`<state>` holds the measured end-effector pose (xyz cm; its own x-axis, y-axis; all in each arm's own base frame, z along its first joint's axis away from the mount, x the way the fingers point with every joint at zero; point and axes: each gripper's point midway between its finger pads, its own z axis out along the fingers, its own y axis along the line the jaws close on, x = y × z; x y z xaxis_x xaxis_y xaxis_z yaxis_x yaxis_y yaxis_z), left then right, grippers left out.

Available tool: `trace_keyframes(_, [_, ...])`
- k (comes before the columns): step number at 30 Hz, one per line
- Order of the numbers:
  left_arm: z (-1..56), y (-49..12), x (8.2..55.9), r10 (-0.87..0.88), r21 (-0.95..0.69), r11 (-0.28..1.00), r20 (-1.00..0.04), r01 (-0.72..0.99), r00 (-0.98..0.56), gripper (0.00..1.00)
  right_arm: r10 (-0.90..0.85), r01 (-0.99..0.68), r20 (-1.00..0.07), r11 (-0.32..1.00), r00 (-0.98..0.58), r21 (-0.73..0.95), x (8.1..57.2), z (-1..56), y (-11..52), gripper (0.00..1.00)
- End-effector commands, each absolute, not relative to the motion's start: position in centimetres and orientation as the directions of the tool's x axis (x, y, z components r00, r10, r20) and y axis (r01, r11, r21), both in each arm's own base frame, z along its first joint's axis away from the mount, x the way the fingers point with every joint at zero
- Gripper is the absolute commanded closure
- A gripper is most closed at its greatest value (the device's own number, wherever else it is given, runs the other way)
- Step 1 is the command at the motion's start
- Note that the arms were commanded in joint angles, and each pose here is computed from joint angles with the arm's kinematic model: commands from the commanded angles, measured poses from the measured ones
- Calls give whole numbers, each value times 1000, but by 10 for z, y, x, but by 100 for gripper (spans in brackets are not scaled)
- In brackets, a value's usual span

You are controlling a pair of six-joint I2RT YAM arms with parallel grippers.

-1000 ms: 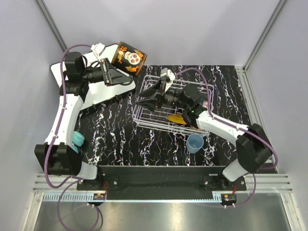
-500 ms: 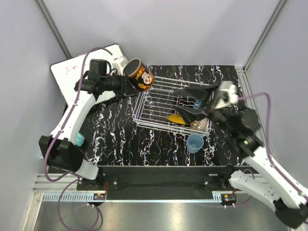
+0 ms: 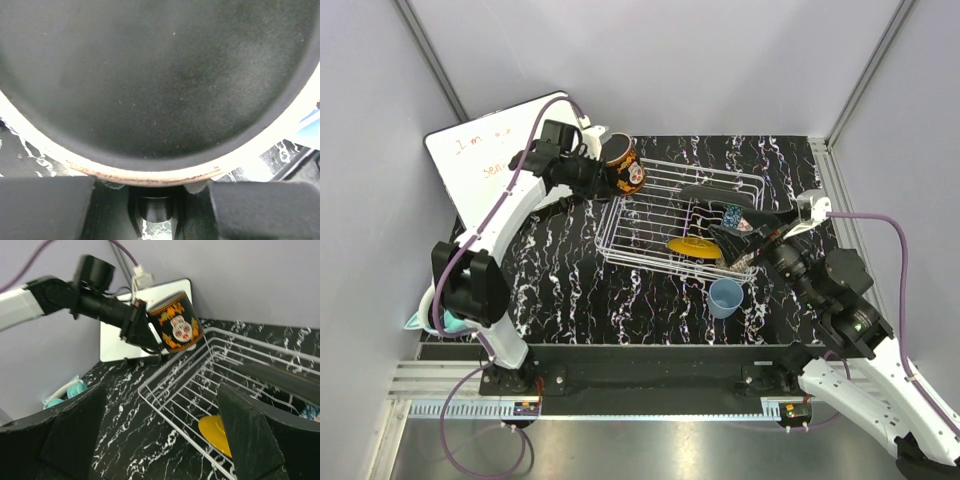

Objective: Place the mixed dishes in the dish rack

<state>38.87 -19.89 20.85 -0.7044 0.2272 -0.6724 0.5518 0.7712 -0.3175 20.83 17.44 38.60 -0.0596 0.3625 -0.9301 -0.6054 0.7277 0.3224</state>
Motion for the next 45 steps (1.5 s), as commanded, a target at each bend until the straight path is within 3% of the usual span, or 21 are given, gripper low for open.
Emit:
trace_keyframes(1, [271, -208, 425, 222, -185, 741, -840, 646, -494, 100, 382, -508, -919, 774, -100, 377, 210, 365, 155, 0])
trace_keyframes(23, [224, -218, 464, 378, -10, 769, -800, 640, -466, 100, 375, -461, -918, 797, -130, 390, 206, 344, 145, 0])
trace_keyframes(35, [233, -268, 465, 385, -19, 713, -825, 700, -414, 100, 382, -456, -910, 790, -159, 411, 206, 333, 147, 0])
trace_keyframes(45, [184, -266, 465, 427, -19, 715, -779, 698, -458, 100, 391, -445, -904, 788, -171, 425, 202, 327, 144, 0])
